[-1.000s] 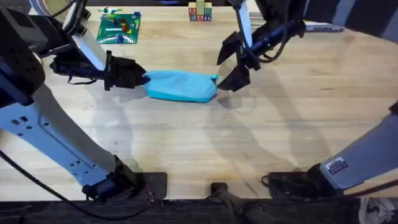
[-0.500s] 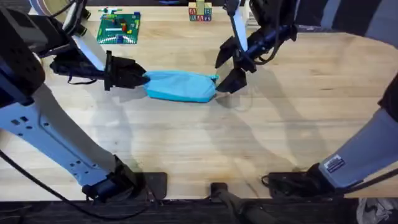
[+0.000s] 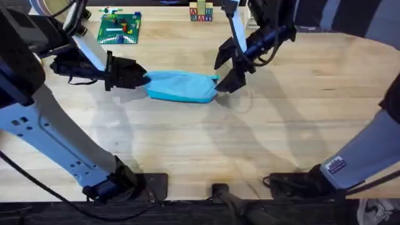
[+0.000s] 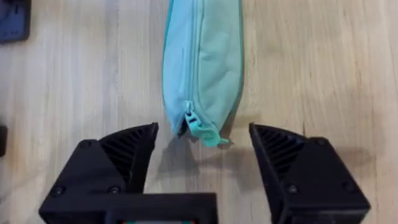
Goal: Unzip the bag, pick up the pens from the table one at a time and place them inside, then zip the bag closed.
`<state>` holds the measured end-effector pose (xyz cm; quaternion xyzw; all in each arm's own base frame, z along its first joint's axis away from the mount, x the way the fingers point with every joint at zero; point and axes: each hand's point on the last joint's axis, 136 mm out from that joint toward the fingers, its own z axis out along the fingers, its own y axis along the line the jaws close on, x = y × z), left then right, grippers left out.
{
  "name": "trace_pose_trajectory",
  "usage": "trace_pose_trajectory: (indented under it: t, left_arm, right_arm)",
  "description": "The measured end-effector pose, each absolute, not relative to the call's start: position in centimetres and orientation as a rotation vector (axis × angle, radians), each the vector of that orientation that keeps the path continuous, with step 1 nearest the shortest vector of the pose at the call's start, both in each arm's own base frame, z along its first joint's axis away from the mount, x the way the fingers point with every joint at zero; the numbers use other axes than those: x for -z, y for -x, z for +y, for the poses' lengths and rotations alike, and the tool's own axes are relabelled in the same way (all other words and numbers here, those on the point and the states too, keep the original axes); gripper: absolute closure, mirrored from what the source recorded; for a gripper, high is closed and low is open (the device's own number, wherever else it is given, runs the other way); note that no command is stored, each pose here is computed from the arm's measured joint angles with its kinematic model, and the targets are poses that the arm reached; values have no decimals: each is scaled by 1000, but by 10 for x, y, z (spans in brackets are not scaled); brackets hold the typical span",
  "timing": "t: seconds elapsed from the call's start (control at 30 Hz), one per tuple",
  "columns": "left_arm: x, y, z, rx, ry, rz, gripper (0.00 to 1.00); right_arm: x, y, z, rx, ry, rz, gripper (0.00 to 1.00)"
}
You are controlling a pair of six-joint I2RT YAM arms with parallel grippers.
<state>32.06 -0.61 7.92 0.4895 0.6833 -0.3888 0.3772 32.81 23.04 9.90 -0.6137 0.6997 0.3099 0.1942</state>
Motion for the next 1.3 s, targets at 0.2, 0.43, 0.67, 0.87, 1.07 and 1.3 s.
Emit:
trace_pose_trajectory:
  t: [0.2,0.43,0.67,0.87,1.07,1.3]
  left_arm:
    - [-79,-321,-6,994,-1252,1747,959]
    - [-79,-321,-6,994,-1252,1747,959]
    - [-79,-321,-6,993,-1252,1747,959]
    - [-79,-321,-6,992,-1252,1746,959]
    - [-79,-321,-6,992,-1252,1746,959]
    - [-80,-322,-6,991,-1248,1742,959]
  right_arm:
    - [-100,-330,231,-860,1723,1949,447]
    - [-99,-330,231,-859,1726,1945,761]
    - [-100,-330,232,-865,1726,1940,962]
    - [-100,-330,232,-864,1727,1940,972]
    - [-100,-331,231,-885,1665,2011,972]
    - [-119,-340,222,-897,1496,2218,971]
